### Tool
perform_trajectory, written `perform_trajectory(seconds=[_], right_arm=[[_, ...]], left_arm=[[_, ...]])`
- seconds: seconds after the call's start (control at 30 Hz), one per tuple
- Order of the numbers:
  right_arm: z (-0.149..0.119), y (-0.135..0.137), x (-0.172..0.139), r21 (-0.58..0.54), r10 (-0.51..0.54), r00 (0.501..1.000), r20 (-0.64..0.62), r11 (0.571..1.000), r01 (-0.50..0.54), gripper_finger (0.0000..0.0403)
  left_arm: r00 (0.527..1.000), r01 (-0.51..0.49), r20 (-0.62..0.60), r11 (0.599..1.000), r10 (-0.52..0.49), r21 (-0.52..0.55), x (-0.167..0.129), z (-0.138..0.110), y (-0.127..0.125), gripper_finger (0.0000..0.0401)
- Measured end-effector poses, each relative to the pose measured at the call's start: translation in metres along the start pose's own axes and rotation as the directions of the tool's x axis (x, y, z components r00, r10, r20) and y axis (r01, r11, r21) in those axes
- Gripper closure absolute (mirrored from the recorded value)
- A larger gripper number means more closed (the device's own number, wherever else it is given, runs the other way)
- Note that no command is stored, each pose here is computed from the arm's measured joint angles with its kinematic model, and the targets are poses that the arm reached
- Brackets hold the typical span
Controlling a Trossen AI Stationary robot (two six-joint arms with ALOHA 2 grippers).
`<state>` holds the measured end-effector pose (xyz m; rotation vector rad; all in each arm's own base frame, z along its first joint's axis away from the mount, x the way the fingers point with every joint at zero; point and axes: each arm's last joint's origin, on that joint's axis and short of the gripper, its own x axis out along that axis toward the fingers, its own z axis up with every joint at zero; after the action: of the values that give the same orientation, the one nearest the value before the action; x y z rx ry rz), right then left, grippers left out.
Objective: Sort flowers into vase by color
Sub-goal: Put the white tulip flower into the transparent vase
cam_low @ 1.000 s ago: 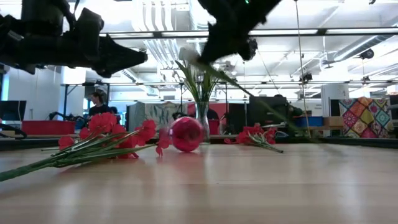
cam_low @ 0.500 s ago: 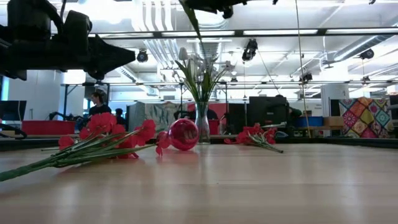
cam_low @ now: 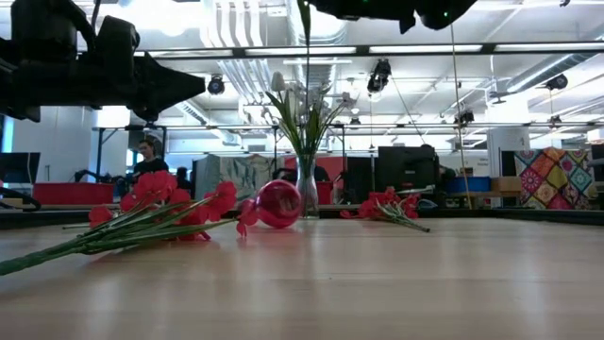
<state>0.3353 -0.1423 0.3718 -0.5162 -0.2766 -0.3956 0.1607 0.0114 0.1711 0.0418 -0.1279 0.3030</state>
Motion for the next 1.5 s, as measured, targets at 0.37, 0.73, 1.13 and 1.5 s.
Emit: perform_trajectory(seconds=[0.37, 0.73, 1.13, 1.5], right_arm=[[-0.033, -0.02, 0.001, 0.004, -0.048, 0.998, 0.046, 0.999, 0.048, 0.039], [-0.073, -0.021, 0.006, 0.029, -0.062, 0.998, -0.014, 0.998, 0.062, 0.039], [-0.108, -0.012, 0.008, 0.07, -0.137, 0.976, -0.171, 0.986, 0.15, 0.039], [-0.123, -0.008, 0.007, 0.059, -0.156, 0.929, -0.336, 0.981, 0.186, 0.039]], left_arm=[[1.0, 0.0, 0.001, 1.0, 0.0, 0.001, 0.0, 0.0, 0.0, 0.0323], [1.0, 0.0, -0.003, 1.0, 0.0, 0.002, 0.0, -0.001, 0.0, 0.0323], [1.0, 0.0, -0.004, 1.0, 0.0, -0.002, 0.0, -0.001, 0.0, 0.0323], [1.0, 0.001, -0.004, 1.0, -0.001, -0.005, 0.0, -0.001, 0.0, 0.0323]])
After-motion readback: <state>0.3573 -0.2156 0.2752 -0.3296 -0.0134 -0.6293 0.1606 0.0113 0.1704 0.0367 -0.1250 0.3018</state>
